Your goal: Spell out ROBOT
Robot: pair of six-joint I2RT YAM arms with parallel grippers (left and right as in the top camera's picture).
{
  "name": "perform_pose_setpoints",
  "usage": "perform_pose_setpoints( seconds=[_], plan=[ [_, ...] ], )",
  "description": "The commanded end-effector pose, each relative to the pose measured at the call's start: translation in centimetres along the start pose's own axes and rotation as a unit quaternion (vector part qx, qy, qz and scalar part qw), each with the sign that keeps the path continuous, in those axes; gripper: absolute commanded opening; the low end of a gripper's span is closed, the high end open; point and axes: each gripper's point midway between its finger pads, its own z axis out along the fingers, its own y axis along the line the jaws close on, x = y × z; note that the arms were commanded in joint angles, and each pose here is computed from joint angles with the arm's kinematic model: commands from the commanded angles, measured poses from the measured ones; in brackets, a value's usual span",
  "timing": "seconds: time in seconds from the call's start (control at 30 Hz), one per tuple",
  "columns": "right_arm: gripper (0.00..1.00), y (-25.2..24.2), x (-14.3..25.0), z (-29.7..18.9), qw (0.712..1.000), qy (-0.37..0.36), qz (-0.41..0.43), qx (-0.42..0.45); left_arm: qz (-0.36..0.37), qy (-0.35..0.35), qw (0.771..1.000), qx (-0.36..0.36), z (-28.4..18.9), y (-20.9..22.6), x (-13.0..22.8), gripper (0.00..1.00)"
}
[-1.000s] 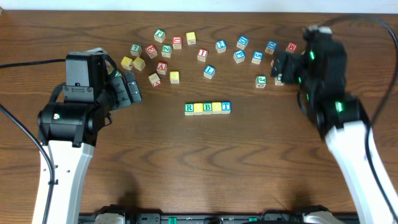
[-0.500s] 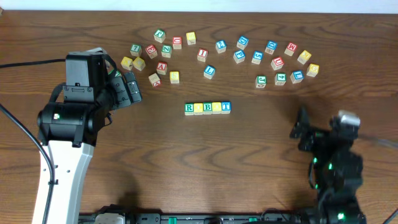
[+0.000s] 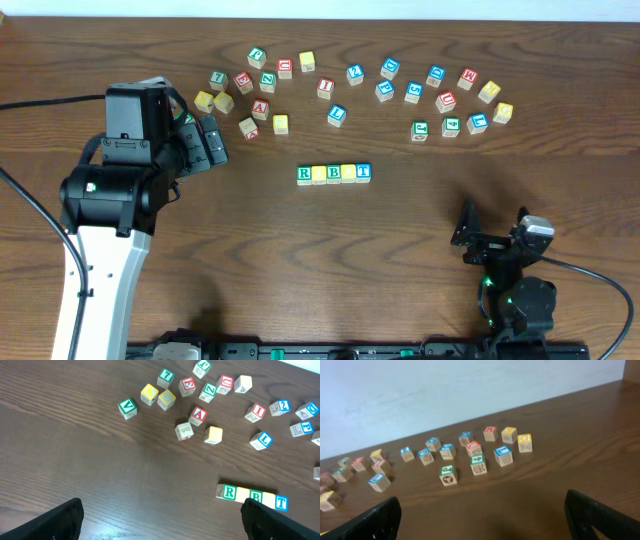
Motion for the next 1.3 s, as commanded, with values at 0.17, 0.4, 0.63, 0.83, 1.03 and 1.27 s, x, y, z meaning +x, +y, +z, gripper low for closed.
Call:
perform_pose_setpoints(
  seconds=[0.17, 0.4, 0.63, 0.83, 1.03, 1.27],
  plan=[
    [0.99, 0.30, -0.53, -0.19, 1.000, -0.014, -0.010, -0.010, -0.001, -0.009, 1.000, -0.001, -0.49, 0.07, -0.62, 0.99],
    [0.99, 0.29, -0.50, -0.19, 1.000, -0.013, -0.010, -0.010, -0.001, -0.009, 1.000, -0.001, -0.49, 0.07, -0.62, 0.99],
    [0.99, 0.29, -0.50, -0.19, 1.000, -0.013, -0.010, -0.010, -0.001, -0.009, 1.000, -0.001, -0.49, 0.07, -0.62, 0.99],
    [0.99, 0.29, -0.50, -0.19, 1.000, -0.013, -0.010, -0.010, -0.001, -0.009, 1.000, -0.001, -0.49, 0.07, -0.62, 0.99],
    [0.99, 0.29, -0.50, -0.19, 1.000, -0.013, -0.010, -0.010, -0.001, -0.009, 1.000, -0.001, -0.49, 0.07, -0.62, 0.98],
    [0.99, 0.29, -0.50, -0.19, 1.000, -0.013, -0.010, -0.010, -0.001, -0.010, 1.000, -0.005, -0.49, 0.19, -0.65, 0.98]
  ],
)
